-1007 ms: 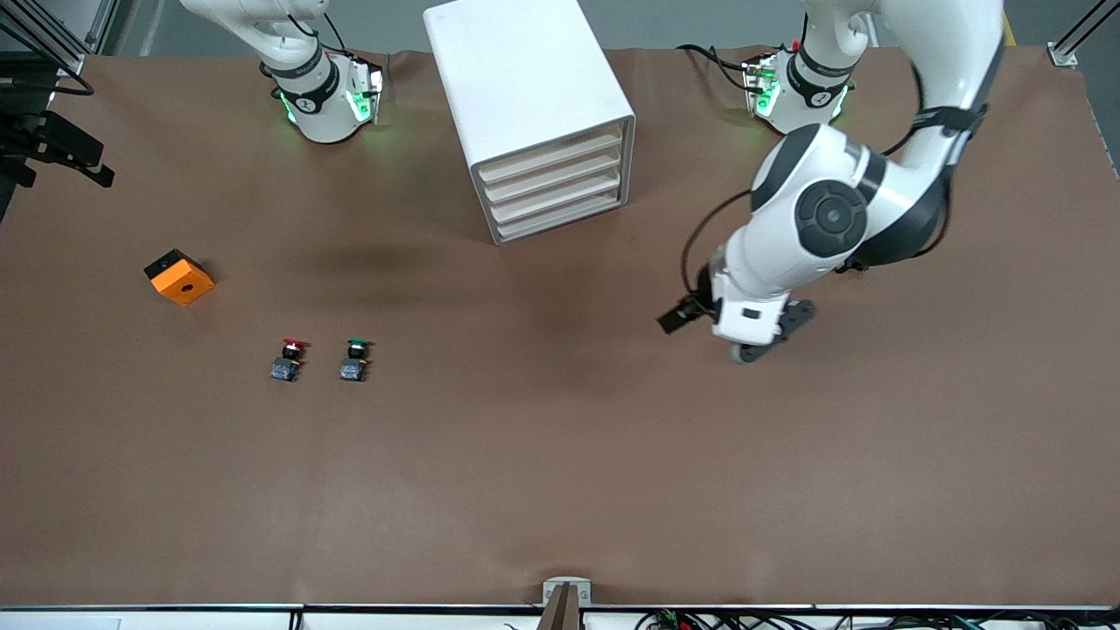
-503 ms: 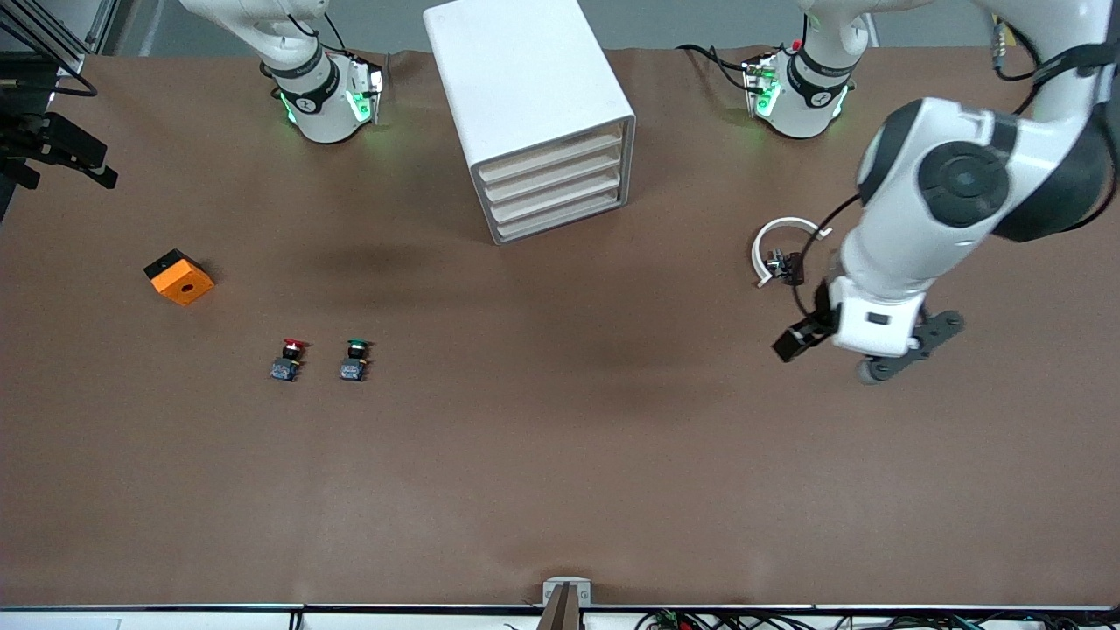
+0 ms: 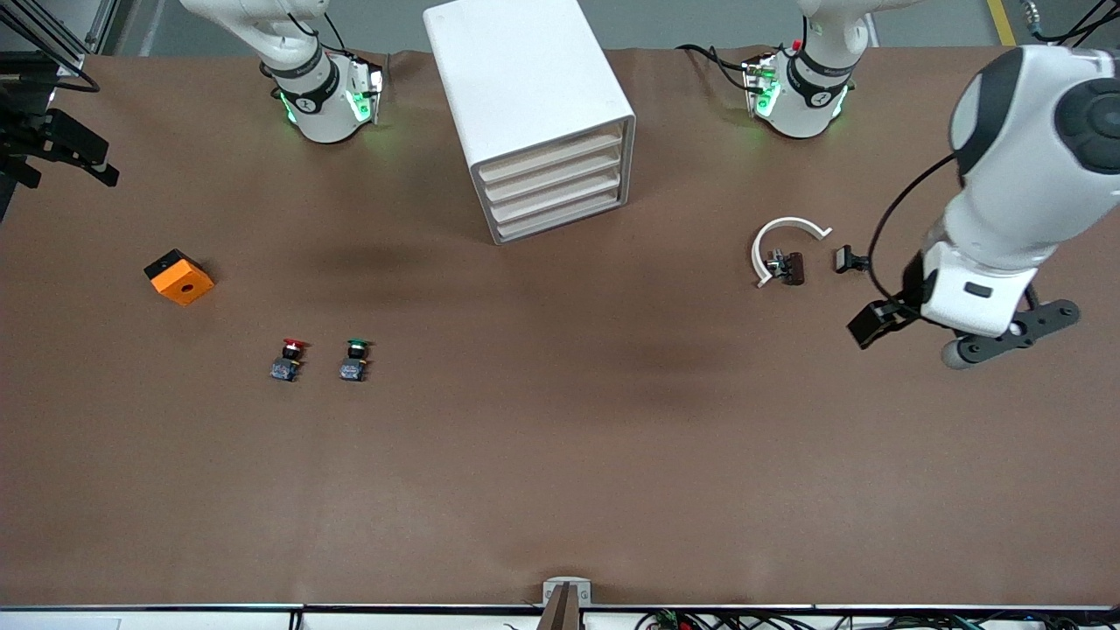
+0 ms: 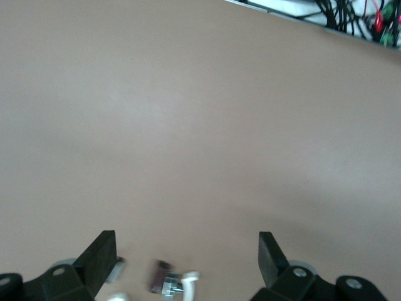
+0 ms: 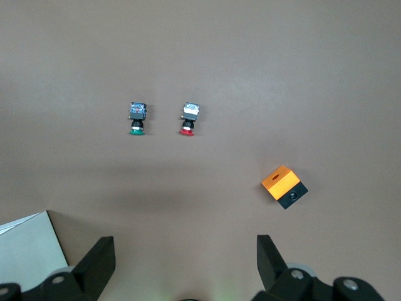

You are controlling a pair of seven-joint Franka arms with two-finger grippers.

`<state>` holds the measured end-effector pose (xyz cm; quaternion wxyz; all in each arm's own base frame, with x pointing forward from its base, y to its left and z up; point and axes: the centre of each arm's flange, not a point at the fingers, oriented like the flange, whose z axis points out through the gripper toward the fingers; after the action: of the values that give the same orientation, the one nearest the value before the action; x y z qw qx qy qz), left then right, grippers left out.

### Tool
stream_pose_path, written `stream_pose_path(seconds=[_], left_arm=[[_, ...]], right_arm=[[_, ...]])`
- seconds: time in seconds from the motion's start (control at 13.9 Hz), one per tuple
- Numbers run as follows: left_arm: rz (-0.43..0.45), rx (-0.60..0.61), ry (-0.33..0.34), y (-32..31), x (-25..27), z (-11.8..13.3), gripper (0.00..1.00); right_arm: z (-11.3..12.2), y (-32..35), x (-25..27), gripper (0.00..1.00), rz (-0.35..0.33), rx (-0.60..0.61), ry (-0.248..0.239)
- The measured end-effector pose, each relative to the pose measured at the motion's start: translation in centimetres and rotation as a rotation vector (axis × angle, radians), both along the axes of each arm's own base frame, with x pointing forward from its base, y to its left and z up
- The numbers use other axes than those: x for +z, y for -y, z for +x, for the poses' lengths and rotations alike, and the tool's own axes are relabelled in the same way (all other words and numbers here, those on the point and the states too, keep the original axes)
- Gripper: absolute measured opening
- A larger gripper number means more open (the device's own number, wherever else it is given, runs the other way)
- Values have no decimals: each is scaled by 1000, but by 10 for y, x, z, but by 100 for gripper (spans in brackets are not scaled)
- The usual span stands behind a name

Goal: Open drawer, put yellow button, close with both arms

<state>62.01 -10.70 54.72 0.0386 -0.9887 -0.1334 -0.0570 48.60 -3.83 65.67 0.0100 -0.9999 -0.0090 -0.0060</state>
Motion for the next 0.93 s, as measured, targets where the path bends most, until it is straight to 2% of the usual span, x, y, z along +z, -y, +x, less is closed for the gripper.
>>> stream_pose_path(seconds=[0.29,0.43,0.65,0.93], left_arm=[[32,-31,-53,-45,26,-10,100],[42,-7,-48,-68,51,-23,100],[36,-34,-59,-94,78,-42,100],[2,-83,-96,-96,96,-69,100]], right_arm=[[-2,2,6,100,-1,6,14],[-2,3,8,100,-1,5,18],[-2,3,8,100,-1,6,19],[-2,3,9,100,-2,6,19]])
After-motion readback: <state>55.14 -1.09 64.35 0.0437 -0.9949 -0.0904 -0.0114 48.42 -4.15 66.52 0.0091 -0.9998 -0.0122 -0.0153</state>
